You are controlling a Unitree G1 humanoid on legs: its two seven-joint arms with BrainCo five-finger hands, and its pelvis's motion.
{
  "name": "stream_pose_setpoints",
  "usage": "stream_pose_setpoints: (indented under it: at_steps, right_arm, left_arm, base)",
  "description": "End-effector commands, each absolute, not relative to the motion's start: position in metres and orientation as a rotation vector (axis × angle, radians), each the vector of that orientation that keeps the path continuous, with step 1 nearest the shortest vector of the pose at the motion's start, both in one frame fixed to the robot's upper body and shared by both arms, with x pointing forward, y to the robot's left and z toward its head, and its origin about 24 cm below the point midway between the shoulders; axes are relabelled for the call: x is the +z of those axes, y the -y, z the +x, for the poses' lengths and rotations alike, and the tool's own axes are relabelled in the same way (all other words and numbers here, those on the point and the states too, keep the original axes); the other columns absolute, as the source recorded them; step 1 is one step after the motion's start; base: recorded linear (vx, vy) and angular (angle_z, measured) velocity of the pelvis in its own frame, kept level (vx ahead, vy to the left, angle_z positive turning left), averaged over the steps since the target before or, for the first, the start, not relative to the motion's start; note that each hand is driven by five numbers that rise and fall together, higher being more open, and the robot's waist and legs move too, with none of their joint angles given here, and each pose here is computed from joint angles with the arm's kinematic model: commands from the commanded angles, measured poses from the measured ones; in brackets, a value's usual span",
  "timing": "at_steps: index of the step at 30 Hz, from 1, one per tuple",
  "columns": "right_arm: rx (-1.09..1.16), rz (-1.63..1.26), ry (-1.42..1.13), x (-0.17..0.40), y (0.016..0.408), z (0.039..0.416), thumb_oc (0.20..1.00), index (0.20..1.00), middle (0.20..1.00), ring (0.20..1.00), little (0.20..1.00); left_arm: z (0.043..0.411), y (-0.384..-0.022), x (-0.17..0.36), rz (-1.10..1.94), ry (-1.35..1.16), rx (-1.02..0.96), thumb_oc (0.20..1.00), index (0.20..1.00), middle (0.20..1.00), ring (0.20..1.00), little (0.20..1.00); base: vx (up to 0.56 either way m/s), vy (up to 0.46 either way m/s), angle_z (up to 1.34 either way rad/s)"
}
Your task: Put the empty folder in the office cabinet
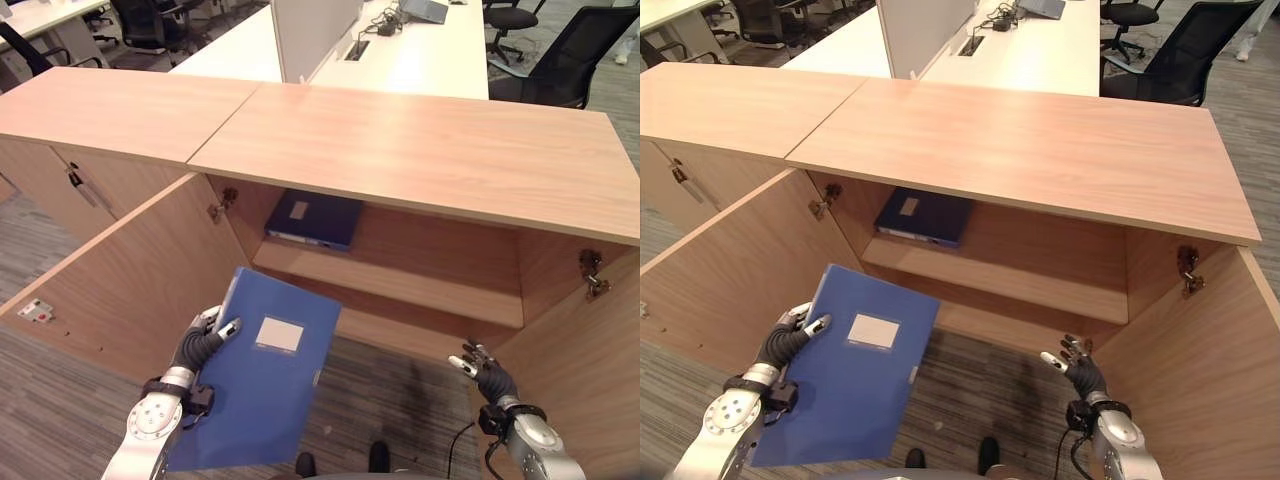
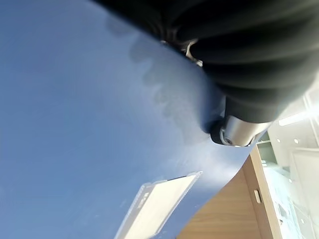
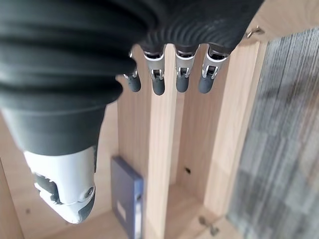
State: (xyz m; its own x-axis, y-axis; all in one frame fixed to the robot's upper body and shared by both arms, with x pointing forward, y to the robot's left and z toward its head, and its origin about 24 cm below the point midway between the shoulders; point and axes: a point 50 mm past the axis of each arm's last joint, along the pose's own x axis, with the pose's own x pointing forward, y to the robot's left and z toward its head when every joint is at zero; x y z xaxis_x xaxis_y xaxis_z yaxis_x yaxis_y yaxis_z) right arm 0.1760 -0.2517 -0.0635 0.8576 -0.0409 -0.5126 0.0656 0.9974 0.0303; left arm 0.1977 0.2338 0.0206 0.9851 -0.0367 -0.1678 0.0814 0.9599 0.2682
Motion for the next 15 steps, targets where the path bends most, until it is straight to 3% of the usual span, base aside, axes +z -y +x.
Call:
stream_pose_setpoints:
  at_steps: [1,7,15]
  right_arm:
    - [0.059,0.049,-0.498,-0.062,0.223,0.196,1.0,1.0,1.0,1.0,1.0]
    - [0.201,0.071,-0.524,-0.07,0.182,0.207,1.0,1.0,1.0,1.0,1.0]
    - [0.271,0.128,-0.513,-0.068,0.155,0.215,1.0,1.0,1.0,1.0,1.0]
  left_arm:
    - [0.225,-0.229,0.05,0.319,0.017,-0.049,0.2,0.2,0.2,0.2,0.2]
    - [0.259,-0.197,0.065,0.284,0.123,-0.077,0.2,0.2,0.2,0.2,0.2]
    - [0.282,-0.165,0.089,0.232,0.245,-0.134,0.2,0.2,0.2,0.2,0.2]
  base:
    - [0.0,0.0,0.0]
    - [0.0,0.005,0.02]
    - [0.0,0.0,0.0]
